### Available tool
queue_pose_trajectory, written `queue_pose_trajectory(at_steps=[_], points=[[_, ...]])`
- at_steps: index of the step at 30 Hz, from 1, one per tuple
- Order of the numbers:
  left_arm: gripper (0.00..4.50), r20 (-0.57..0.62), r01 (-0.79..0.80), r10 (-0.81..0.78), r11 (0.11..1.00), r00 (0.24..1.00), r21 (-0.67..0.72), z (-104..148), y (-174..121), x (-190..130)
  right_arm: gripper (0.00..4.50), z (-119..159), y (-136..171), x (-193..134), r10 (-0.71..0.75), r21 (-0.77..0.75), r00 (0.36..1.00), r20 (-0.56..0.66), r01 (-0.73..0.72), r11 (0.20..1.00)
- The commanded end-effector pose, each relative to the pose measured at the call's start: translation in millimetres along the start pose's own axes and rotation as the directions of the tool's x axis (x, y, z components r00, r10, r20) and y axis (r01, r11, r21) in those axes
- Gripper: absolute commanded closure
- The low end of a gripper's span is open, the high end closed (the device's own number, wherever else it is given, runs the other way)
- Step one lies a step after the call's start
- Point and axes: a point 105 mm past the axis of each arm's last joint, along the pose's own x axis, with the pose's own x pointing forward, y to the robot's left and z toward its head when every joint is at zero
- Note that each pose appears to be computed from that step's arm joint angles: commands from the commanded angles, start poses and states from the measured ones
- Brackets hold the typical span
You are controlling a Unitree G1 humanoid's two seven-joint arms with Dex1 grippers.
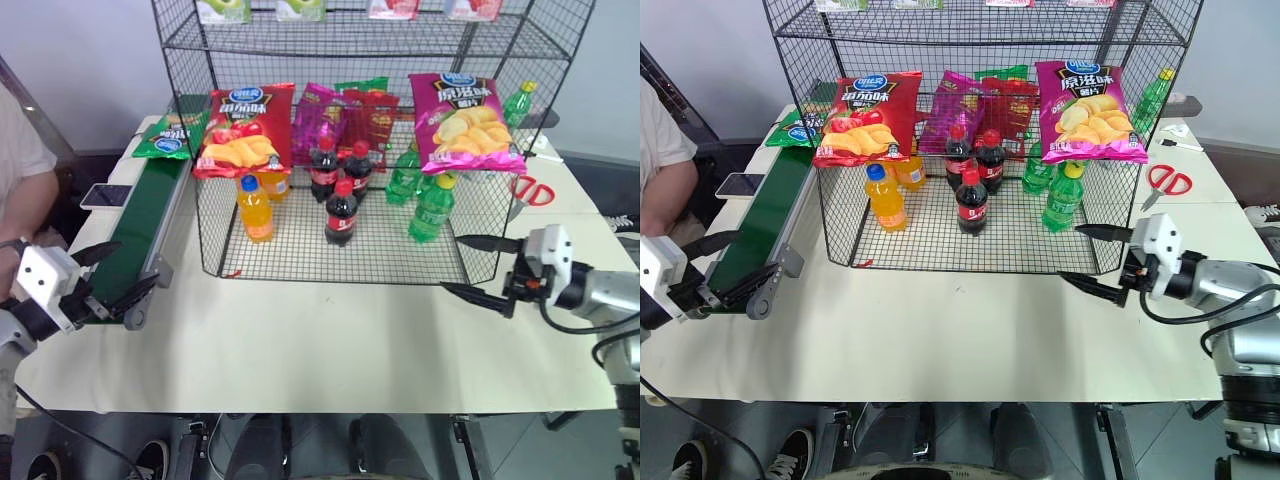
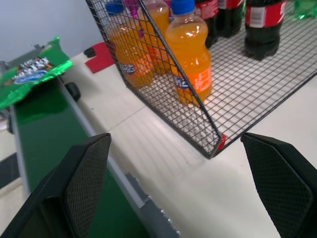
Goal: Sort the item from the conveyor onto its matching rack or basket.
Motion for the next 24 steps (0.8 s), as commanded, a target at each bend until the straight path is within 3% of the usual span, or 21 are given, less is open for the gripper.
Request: queue_pose_trajectory(at_steps=[1,11,15,20,24], points=[[0.02,0.025,-0.059,0.057,0.995,0.998,0.078,13,9,-13,0.0,15,0,9,0.017,-0.021,0.999,0.046,-0.016,1.0],[0.02,-0.071,-0.115,0.146,0.938,0.987,0.326,4,13,-43,0.0,24,16,43,0.127,-0.01,0.985,0.113,-0.127,0.992],[0.02,-0.162,-0.069,0.184,0.839,0.97,0.54,-7,17,-55,0.0,26,20,54,0.166,-0.014,0.977,0.13,-0.166,0.986],[0.02,-0.212,-0.015,0.216,0.733,0.953,0.68,-18,20,-63,0.0,24,35,63,0.241,-0.013,0.962,0.126,-0.241,0.97],[0.02,-0.187,-0.06,0.288,0.674,0.939,0.736,-18,33,-69,0.0,26,51,67,0.314,0.0,0.941,0.128,-0.316,0.949]])
